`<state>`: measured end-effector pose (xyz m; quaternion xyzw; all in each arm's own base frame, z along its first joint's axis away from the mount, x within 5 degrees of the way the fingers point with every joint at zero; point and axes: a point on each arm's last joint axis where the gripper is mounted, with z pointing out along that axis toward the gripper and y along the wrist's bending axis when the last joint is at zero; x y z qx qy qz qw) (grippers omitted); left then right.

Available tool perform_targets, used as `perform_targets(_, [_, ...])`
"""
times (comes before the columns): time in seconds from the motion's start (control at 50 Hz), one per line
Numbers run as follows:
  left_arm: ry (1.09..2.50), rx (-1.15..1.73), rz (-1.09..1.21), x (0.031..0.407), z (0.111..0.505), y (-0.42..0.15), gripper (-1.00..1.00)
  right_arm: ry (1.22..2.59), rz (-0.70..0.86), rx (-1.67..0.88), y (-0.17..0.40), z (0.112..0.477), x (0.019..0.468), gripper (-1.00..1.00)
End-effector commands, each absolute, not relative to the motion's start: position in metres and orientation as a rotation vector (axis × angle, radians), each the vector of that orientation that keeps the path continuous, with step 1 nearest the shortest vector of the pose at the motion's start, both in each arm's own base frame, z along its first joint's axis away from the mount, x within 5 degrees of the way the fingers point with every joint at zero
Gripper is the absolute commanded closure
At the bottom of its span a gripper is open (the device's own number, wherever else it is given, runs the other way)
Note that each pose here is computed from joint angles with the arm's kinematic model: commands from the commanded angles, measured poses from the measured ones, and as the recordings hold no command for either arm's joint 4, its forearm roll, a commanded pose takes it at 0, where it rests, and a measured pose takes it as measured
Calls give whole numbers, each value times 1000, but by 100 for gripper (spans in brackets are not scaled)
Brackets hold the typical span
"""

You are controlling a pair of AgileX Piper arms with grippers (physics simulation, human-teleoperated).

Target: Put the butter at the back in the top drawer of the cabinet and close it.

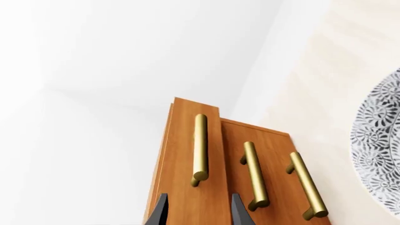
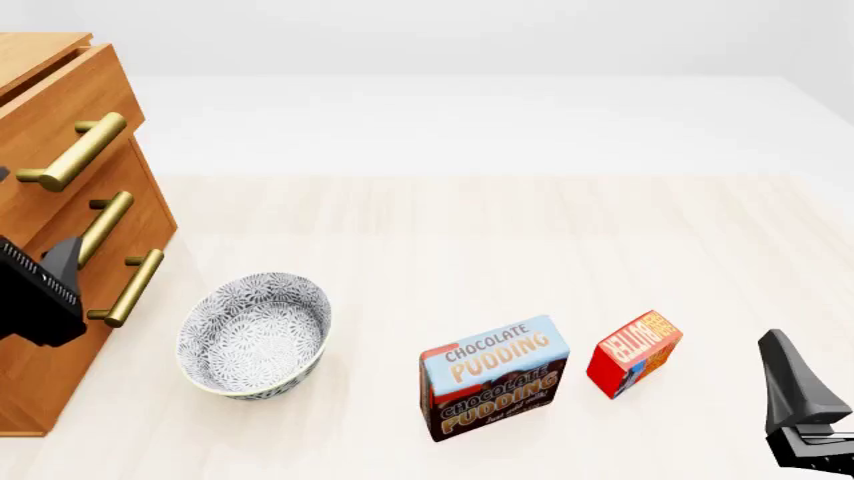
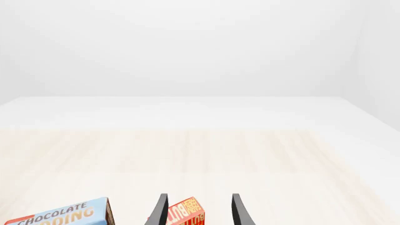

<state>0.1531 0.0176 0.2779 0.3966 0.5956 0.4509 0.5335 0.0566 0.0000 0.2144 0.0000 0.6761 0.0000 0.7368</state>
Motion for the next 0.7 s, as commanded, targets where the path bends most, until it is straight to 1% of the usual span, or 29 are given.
perform_targets(0.02, [1442,942,1068,161,277,20,-100,1485,0,0,0,214,57,-100])
perform_targets(0.36, [1443,954,1071,179,275,22,-100,1485,0,0,0,214,57,-100])
perform_targets(0.7, [1454,947,1073,187,271,25,-100,1485,0,0,0,214,57,-100])
